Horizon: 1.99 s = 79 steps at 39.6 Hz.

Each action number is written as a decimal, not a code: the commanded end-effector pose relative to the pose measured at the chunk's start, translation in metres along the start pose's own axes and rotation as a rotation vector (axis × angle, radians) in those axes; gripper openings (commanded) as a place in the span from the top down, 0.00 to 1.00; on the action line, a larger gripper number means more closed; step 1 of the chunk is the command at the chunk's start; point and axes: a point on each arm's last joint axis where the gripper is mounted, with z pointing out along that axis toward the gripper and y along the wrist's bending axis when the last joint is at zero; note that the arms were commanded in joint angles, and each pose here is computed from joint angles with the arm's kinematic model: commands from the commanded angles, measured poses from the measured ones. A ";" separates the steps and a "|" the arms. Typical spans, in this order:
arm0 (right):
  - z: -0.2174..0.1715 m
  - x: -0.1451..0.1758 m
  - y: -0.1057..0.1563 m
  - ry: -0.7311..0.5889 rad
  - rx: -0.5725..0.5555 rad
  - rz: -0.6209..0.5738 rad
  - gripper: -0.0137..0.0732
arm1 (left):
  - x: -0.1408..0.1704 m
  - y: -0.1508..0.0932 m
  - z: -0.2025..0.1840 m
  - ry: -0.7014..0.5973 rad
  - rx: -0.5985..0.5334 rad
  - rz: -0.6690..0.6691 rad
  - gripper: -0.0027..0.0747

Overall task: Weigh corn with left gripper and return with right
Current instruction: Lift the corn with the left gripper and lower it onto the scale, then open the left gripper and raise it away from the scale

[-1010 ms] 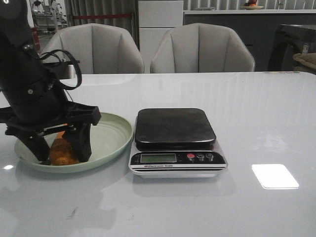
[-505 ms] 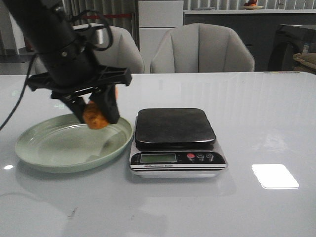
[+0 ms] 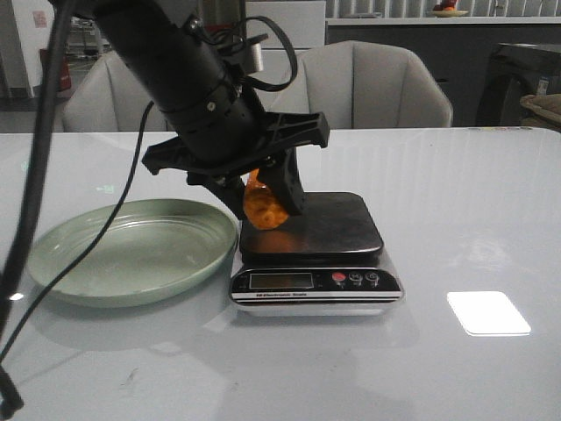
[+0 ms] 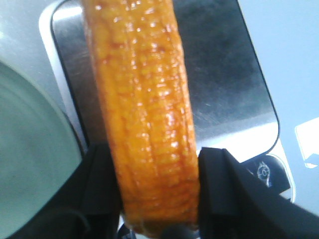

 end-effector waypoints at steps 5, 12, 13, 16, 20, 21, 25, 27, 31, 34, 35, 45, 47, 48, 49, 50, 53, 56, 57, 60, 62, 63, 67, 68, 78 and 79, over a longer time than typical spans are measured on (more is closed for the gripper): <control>-0.002 -0.005 0.000 -0.088 0.003 -0.012 0.66 | -0.011 -0.024 -0.015 -0.092 0.085 -0.031 0.55; -0.002 -0.005 0.000 -0.089 0.003 -0.012 0.66 | -0.009 -0.027 -0.012 -0.096 0.090 -0.027 0.38; -0.002 -0.005 0.000 -0.089 0.003 -0.012 0.66 | -0.009 -0.027 -0.012 -0.098 0.090 -0.027 0.36; -0.002 -0.005 0.000 -0.089 0.003 -0.012 0.66 | -0.009 -0.027 -0.012 -0.098 0.090 -0.027 0.33; -0.002 -0.005 0.000 -0.089 0.003 -0.012 0.66 | -0.010 -0.027 -0.012 -0.100 0.090 -0.027 0.33; -0.002 -0.005 0.000 -0.089 0.003 -0.012 0.66 | -0.010 -0.027 -0.012 -0.102 0.091 -0.027 0.33; -0.002 -0.005 0.000 -0.089 0.003 -0.012 0.66 | -0.012 -0.029 -0.015 -0.095 0.095 -0.024 0.33; -0.002 -0.005 0.000 -0.089 0.003 -0.012 0.66 | -0.014 -0.031 -0.019 -0.097 0.096 -0.014 0.33; -0.002 -0.005 0.000 -0.089 0.003 -0.012 0.66 | -0.019 -0.033 -0.033 -0.129 0.095 0.021 0.33; -0.002 -0.005 0.000 -0.089 0.003 -0.012 0.66 | -0.020 -0.035 -0.045 -0.139 0.092 0.045 0.33; -0.002 -0.005 0.000 -0.089 0.003 -0.012 0.66 | -0.020 -0.035 -0.049 -0.143 0.089 0.057 0.33; -0.002 -0.005 0.000 -0.089 0.003 -0.012 0.66 | -0.018 -0.022 -0.104 -0.220 0.050 0.108 0.33; -0.002 -0.005 0.000 -0.089 0.003 -0.012 0.66 | -0.016 -0.016 -0.116 -0.242 0.038 0.112 0.33; -0.002 -0.005 0.000 -0.089 0.003 -0.012 0.66 | -0.014 -0.015 -0.120 -0.250 0.037 0.111 0.33; -0.002 -0.005 0.000 -0.089 0.003 -0.012 0.66 | -0.013 -0.012 -0.125 -0.260 0.030 0.114 0.33; -0.002 -0.005 0.000 -0.089 0.004 -0.012 0.66 | -0.011 -0.009 -0.131 -0.269 0.025 0.115 0.33; -0.002 -0.005 0.000 -0.089 0.005 -0.012 0.66 | -0.001 -0.002 -0.147 -0.289 0.016 0.112 0.33; -0.002 -0.005 0.000 -0.089 0.005 -0.012 0.66 | 0.009 0.002 -0.160 -0.309 0.011 0.124 0.33; -0.002 -0.005 0.000 -0.089 0.005 -0.012 0.66 | 0.014 0.003 -0.166 -0.316 0.008 0.131 0.33; -0.002 -0.005 0.000 -0.089 0.005 -0.012 0.66 | 0.028 0.007 -0.181 -0.337 0.005 0.146 0.33; -0.002 -0.005 0.000 -0.089 0.005 -0.012 0.66 | 0.038 0.010 -0.189 -0.346 0.002 0.153 0.33; -0.002 -0.005 0.000 -0.089 0.005 -0.012 0.66 | 0.043 0.011 -0.196 -0.360 0.004 0.159 0.33; -0.002 -0.005 0.000 -0.089 0.005 -0.012 0.66 | 0.063 0.016 -0.215 -0.400 0.006 0.174 0.33; -0.001 -0.005 0.000 -0.088 0.005 -0.012 0.66 | 0.069 0.018 -0.221 -0.414 0.010 0.177 0.33; -0.001 -0.005 0.000 -0.088 0.005 -0.012 0.66 | 0.126 0.034 -0.264 -0.543 0.048 0.193 0.33; -0.001 -0.005 0.000 -0.088 0.005 -0.012 0.66 | 0.133 0.036 -0.267 -0.559 0.047 0.200 0.33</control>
